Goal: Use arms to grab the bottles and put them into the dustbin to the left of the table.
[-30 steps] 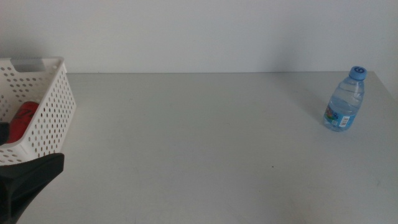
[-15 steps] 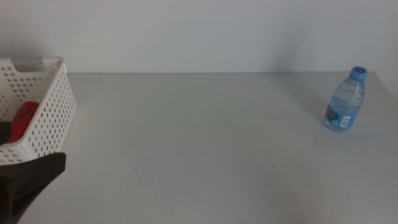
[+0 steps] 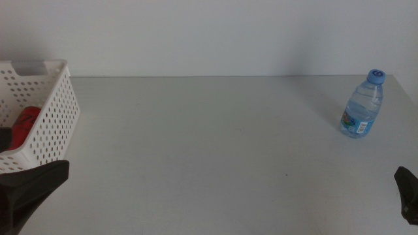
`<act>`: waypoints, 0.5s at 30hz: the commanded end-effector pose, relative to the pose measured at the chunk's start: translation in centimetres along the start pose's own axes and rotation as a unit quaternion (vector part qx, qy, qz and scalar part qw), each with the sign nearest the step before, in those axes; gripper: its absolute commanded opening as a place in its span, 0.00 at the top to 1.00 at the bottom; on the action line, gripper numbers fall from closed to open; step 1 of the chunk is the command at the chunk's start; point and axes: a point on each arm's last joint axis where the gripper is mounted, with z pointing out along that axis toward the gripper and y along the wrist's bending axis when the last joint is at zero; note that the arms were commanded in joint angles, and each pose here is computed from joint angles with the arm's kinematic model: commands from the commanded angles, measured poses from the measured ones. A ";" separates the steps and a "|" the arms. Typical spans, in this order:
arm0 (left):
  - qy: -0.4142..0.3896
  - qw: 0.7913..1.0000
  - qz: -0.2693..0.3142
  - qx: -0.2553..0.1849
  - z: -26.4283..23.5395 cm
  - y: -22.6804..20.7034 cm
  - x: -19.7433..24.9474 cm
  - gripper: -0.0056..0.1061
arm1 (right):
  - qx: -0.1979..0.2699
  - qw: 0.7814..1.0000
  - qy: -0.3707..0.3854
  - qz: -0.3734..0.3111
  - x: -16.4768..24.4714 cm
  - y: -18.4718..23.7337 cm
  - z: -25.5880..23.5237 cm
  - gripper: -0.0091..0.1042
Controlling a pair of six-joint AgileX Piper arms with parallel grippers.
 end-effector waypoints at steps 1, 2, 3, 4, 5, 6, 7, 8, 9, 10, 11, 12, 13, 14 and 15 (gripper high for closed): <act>-0.044 0.999 -0.010 -0.001 -0.2 0.1 -1.3 0.11 | 0.004 0.997 -0.075 0.005 -1.3 -0.1 1.0 0.09; -0.044 0.999 -0.010 -0.001 -0.2 0.1 -1.3 0.11 | 0.006 0.996 -0.087 0.006 -1.4 -0.2 1.4 0.09; -0.044 0.999 -0.010 -0.001 -0.2 0.1 -1.3 0.11 | 0.006 0.995 -0.097 0.005 -1.4 -0.2 1.7 0.09; -0.044 0.999 -0.010 -0.001 -0.2 0.1 -1.3 0.11 | 0.006 0.994 -0.108 0.004 -1.3 -0.2 2.0 0.09; -0.044 0.999 -0.010 -0.001 -0.2 0.1 -1.3 0.11 | 0.005 0.993 -0.117 0.003 -1.3 -0.2 2.3 0.09; -0.044 0.999 -0.010 -0.001 -0.2 0.1 -1.3 0.11 | 0.005 0.992 -0.124 0.002 -1.2 -0.3 2.5 0.09; -0.044 0.999 -0.010 -0.001 -0.2 0.1 -1.3 0.11 | 0.005 0.991 -0.135 0.001 -1.2 -0.3 2.8 0.09; -0.044 0.999 -0.010 -0.001 -0.2 0.1 -1.3 0.11 | 0.006 0.991 -0.135 0.001 -1.0 -0.3 3.0 0.09; -0.044 0.999 -0.010 -0.001 -0.2 0.1 -1.3 0.11 | 0.007 0.992 -0.130 0.001 -0.9 -0.3 3.5 0.09; -0.044 0.999 -0.010 -0.001 -0.2 0.1 -1.3 0.11 | 0.008 0.993 -0.119 0.002 -0.7 -0.4 4.0 0.09; -0.044 0.999 -0.010 -0.001 -0.2 0.1 -1.3 0.11 | 0.005 0.994 -0.111 0.000 -0.5 -0.3 4.5 0.09; -0.044 0.999 -0.010 -0.001 -0.2 0.1 -1.3 0.11 | 0.002 0.995 -0.103 -0.002 -0.3 -0.3 4.9 0.09; -0.044 0.999 -0.010 -0.001 -0.2 0.1 -1.3 0.11 | -0.002 0.995 -0.097 -0.005 -0.2 -0.2 5.5 0.09; -0.044 0.999 -0.010 -0.001 -0.2 0.1 -1.3 0.11 | -0.002 0.996 -0.092 -0.006 -0.1 -0.2 6.0 0.09; -0.044 0.999 -0.010 -0.001 -0.2 0.1 -1.3 0.11 | -0.002 0.996 -0.090 -0.008 -0.1 -0.2 6.5 0.09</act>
